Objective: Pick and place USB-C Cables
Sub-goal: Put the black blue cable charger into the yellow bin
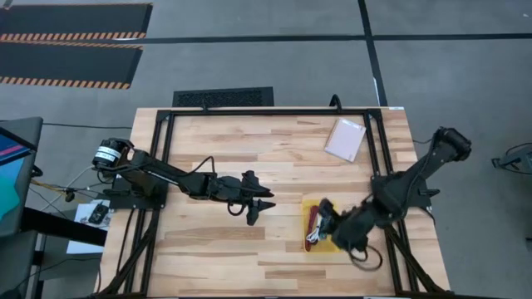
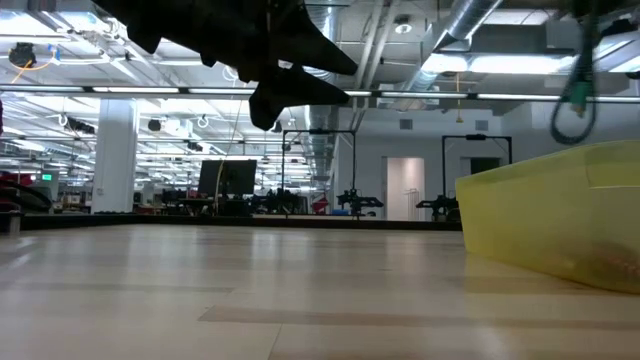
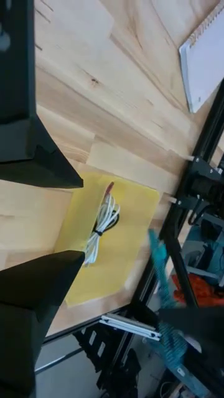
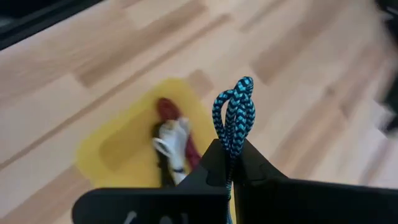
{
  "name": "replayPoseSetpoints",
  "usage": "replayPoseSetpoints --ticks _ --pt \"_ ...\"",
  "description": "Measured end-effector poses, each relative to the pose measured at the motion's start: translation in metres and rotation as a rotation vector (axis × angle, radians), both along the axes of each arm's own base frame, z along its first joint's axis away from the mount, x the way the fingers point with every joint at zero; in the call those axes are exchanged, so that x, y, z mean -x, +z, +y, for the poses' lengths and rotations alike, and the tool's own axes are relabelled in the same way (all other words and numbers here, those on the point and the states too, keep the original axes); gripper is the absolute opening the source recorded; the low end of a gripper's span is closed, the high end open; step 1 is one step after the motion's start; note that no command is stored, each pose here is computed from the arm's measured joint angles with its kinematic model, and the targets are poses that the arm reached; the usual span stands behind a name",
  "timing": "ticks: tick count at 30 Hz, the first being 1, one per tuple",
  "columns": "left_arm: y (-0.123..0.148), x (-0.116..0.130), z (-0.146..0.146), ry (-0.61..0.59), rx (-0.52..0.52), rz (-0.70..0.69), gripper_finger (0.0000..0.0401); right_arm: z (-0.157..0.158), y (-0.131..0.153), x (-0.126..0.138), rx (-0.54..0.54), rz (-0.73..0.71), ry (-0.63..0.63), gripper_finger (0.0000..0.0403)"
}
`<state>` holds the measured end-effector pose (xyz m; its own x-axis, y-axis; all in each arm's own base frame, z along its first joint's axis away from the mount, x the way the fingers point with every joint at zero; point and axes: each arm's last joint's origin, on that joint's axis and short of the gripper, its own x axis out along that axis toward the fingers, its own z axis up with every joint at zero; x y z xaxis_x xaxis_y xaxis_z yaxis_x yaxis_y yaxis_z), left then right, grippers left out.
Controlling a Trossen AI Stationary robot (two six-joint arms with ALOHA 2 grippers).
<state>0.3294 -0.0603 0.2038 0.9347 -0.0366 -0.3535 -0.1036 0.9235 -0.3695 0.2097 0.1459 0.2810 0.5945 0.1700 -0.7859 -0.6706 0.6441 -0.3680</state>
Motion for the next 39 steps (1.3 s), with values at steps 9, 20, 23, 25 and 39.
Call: replayPoseSetpoints --ticks 9,20,23,25,39 --pt "-0.001 0.0 0.001 0.023 -0.01 0.004 0.0162 0.032 -0.036 -0.01 0.191 0.221 0.114 0.0005" --pt "-0.003 0.001 0.002 0.048 -0.027 0.033 0.0162 0.044 -0.075 -0.02 0.37 0.335 0.285 0.0005" --pt "-0.004 0.002 0.002 0.058 -0.032 0.039 0.0162 0.045 -0.085 -0.02 0.415 0.385 0.318 0.0005" --pt "-0.004 0.002 0.002 0.059 -0.033 0.04 0.0162 0.045 -0.092 -0.021 0.439 0.426 0.323 0.0008" --pt "-0.006 0.002 0.002 0.06 -0.04 0.06 0.0162 0.046 -0.11 -0.023 0.515 0.495 0.396 0.0033"
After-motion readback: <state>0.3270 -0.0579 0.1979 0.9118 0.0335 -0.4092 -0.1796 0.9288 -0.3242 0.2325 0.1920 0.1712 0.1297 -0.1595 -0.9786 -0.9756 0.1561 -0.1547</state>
